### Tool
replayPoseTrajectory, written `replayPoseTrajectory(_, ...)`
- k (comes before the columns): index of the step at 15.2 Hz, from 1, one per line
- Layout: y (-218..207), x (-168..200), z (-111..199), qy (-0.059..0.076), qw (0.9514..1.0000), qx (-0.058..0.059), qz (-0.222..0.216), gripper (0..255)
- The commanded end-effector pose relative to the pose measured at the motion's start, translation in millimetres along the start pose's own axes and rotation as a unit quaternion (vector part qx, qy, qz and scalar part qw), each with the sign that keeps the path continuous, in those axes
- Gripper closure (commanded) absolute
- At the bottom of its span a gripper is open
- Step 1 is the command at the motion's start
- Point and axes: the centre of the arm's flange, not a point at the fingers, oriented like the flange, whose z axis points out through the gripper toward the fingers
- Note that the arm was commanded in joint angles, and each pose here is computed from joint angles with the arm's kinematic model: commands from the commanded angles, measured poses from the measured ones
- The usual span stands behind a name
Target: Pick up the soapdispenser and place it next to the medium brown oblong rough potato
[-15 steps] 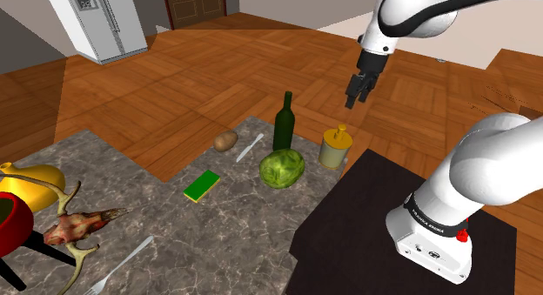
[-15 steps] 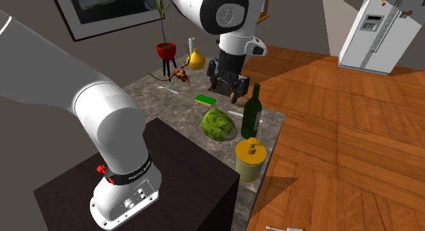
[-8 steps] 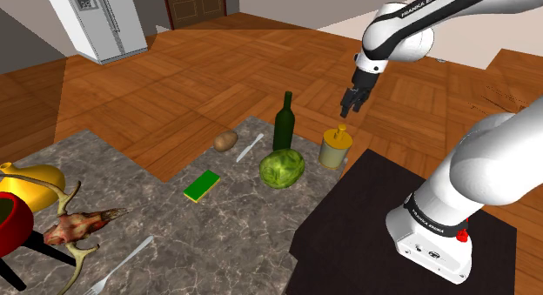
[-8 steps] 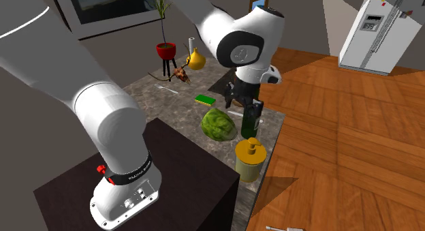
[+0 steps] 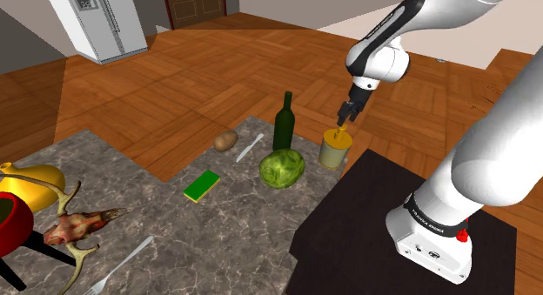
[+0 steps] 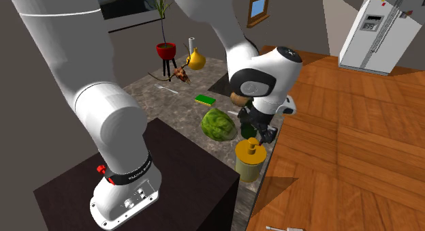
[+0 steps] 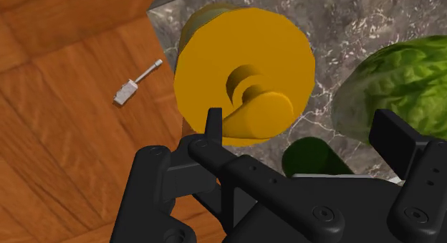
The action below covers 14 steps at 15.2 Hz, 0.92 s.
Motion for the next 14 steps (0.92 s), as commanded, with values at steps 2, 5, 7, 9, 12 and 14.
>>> replayPoseTrajectory(2,21.3,8.3,17.6,0.006,1.0,0.002,0.006,0)
replayPoseTrajectory(5,21.2,8.5,33.4,0.006,1.0,0.002,0.006,0)
replayPoseTrajectory(7,21.2,8.6,44.0,0.006,1.0,0.002,0.006,0)
replayPoseTrajectory(9,21.1,8.8,57.6,0.006,1.0,0.002,0.006,0)
replayPoseTrajectory(12,21.1,8.8,57.6,0.006,1.0,0.002,0.006,0)
replayPoseTrajectory(14,21.1,8.8,57.6,0.006,1.0,0.002,0.006,0)
